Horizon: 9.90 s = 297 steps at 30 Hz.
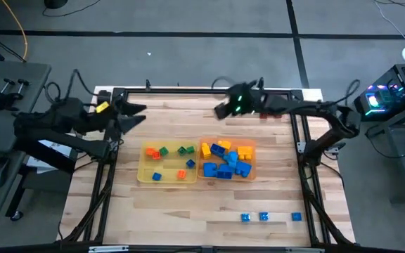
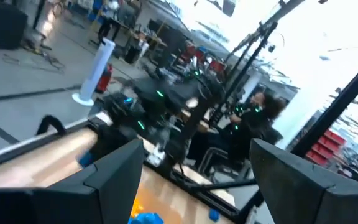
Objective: Sort blocks by size
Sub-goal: Put the small blue game piece into the yellow bin
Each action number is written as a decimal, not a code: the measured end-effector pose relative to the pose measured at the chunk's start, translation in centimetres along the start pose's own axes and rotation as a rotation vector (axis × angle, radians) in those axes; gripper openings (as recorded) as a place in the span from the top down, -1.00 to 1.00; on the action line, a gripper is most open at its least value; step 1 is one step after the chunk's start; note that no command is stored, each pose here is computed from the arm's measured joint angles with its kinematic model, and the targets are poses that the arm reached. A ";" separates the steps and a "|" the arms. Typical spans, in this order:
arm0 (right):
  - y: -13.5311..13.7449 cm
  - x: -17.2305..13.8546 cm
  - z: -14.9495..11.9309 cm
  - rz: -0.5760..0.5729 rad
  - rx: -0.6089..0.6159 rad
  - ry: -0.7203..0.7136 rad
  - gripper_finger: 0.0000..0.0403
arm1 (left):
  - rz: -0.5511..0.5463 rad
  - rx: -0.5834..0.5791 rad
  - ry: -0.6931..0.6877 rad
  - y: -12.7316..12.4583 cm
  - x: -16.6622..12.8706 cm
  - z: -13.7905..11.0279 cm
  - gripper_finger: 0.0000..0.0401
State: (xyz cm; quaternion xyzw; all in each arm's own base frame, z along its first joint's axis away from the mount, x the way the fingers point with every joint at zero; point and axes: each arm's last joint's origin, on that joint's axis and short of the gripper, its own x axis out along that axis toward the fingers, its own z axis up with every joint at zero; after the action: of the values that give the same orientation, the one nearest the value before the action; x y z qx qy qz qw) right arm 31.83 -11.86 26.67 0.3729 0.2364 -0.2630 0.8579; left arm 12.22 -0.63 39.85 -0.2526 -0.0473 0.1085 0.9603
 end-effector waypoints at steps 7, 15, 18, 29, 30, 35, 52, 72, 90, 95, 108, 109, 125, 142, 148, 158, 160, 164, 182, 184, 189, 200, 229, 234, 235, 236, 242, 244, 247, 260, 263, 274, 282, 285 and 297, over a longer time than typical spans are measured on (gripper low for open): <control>8.3 4.7 -8.2 0.316 -0.009 0.034 0.37 | 0.013 0.008 0.014 0.1 0.0 -0.2 -0.40; 10.8 7.2 -12.9 0.444 -0.009 -0.007 0.22 | 0.043 -0.008 0.076 0.2 0.8 -1.0 -0.40; 11.2 7.0 -13.3 0.451 -0.059 -0.019 -0.12 | 0.047 -0.004 0.084 0.2 1.0 -1.2 -0.40; 13.6 3.8 -9.0 0.609 -0.247 0.037 -0.66 | 0.054 -0.036 0.094 0.0 1.8 -1.5 -0.40; 13.6 2.9 -8.4 0.586 -0.293 0.056 -0.65 | 0.055 -0.035 0.096 0.0 1.9 -1.6 -0.40; 12.6 -2.8 -7.4 0.453 -0.466 0.197 -0.60 | 0.057 -0.025 0.099 -0.1 2.4 -1.7 -0.40; 15.0 -12.9 -28.3 0.405 -1.044 0.737 -0.59 | 0.062 0.036 0.117 -0.1 2.6 -2.0 -0.40; 11.6 -6.2 -36.0 0.017 -1.082 0.871 -0.59 | 0.088 0.034 0.159 0.2 2.6 -2.4 -0.40; 11.4 -5.6 -34.0 -0.064 -1.125 0.830 0.33 | 0.099 0.038 0.177 0.3 2.5 -2.6 -0.40; 11.6 -7.0 -29.3 -0.062 -1.241 0.770 0.33 | 0.099 0.044 0.177 0.3 2.5 -2.6 -0.40; 13.2 0.2 -15.3 0.087 -1.406 0.123 0.33 | 0.097 0.041 0.166 0.2 2.6 -2.5 -0.40; 13.1 1.3 -14.9 0.094 -1.394 0.090 0.33 | 0.096 0.040 0.160 0.2 2.6 -2.4 -0.40; 16.7 7.4 -12.3 0.122 -1.329 0.081 -0.58 | 0.089 0.022 0.141 0.1 2.6 -2.3 -0.40; 16.4 -9.2 -13.9 -0.037 -1.098 0.742 -0.67 | 0.120 0.080 0.209 0.5 2.4 -2.9 -0.40; 14.2 -15.0 -23.7 -0.074 -0.887 0.916 -0.67 | 0.131 0.091 0.236 0.7 2.4 -3.1 -0.40; 12.7 -12.5 -33.6 -0.086 -0.997 0.944 -0.67 | 0.127 0.124 0.238 0.7 2.4 -3.1 -0.40; 12.4 -11.6 -34.5 -0.116 -1.005 0.963 -0.67 | 0.127 0.124 0.239 0.7 2.4 -3.1 -0.40; 12.3 -10.6 -36.3 -0.098 -0.992 1.016 -0.67 | 0.128 0.117 0.239 0.7 2.4 -3.1 -0.40; 11.7 -11.3 -37.8 -0.198 -0.940 0.981 -0.66 | 0.131 0.088 0.238 0.7 2.4 -3.1 -0.40; 11.7 -11.4 -37.9 -0.204 -0.929 0.978 -0.64 | 0.131 0.087 0.238 0.7 2.4 -3.1 -0.40; 11.6 -11.1 -37.5 -0.240 -0.921 0.906 -0.57 | 0.129 0.086 0.234 0.6 2.4 -3.1 -0.40; 9.0 -13.1 -34.8 -0.221 -0.777 0.860 -0.55 | 0.134 0.035 0.228 0.6 2.4 -3.1 -0.40; 6.0 -10.2 -35.3 0.172 -1.226 0.945 -0.54 | 0.162 0.055 0.275 0.6 3.7 -4.1 -0.40; 5.8 -10.1 -35.4 0.164 -1.256 0.946 -0.40 | 0.163 0.056 0.277 0.6 3.8 -4.1 -0.40; 5.8 -10.1 -35.4 0.163 -1.258 0.945 -0.35 | 0.163 0.056 0.276 0.6 3.8 -4.1 -0.40; 5.8 -10.1 -35.4 0.158 -1.260 0.941 -0.29 | 0.163 0.055 0.276 0.6 3.8 -4.1 -0.40; 5.7 -10.1 -35.4 0.151 -1.279 0.938 0.04 | 0.163 0.056 0.277 0.6 3.8 -4.1 -0.40; 5.7 -10.1 -35.3 0.147 -1.284 0.943 0.18 | 0.163 0.056 0.276 0.6 3.8 -4.1 -0.40; 5.9 -10.1 -34.7 0.104 -1.285 0.981 0.32 | 0.161 0.051 0.272 0.6 3.8 -4.1 -0.40; 12.9 -9.5 -20.6 0.075 -1.446 0.552 0.32 | -0.155 0.063 -0.023 -1.3 1.7 0.1 -0.40; 14.2 -6.5 -17.0 0.112 -1.401 0.366 0.32 | -0.151 0.065 -0.028 -1.2 1.5 0.2 -0.40; 16.9 6.4 -12.3 0.175 -1.259 0.010 0.22 | -0.149 0.039 -0.021 -1.2 1.6 0.1 -0.40; 18.9 6.2 -9.8 0.133 -1.259 0.107 -0.36 | -0.147 0.035 -0.019 -1.2 1.6 0.1 -0.40; 19.4 4.4 -8.2 0.154 -1.226 0.196 -0.45 | -0.146 0.046 -0.019 -1.2 1.6 0.1 -0.40; 12.8 -7.2 -12.4 -0.025 -0.929 0.787 -0.48 | -0.140 0.122 -0.015 -1.2 1.8 -0.1 -0.40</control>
State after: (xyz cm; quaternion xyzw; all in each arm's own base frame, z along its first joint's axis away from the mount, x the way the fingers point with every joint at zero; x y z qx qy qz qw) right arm 31.85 7.05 30.10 0.0262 0.6301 0.0149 0.7759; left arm 14.21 -1.24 40.46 -0.1887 -0.0652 0.0454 0.9788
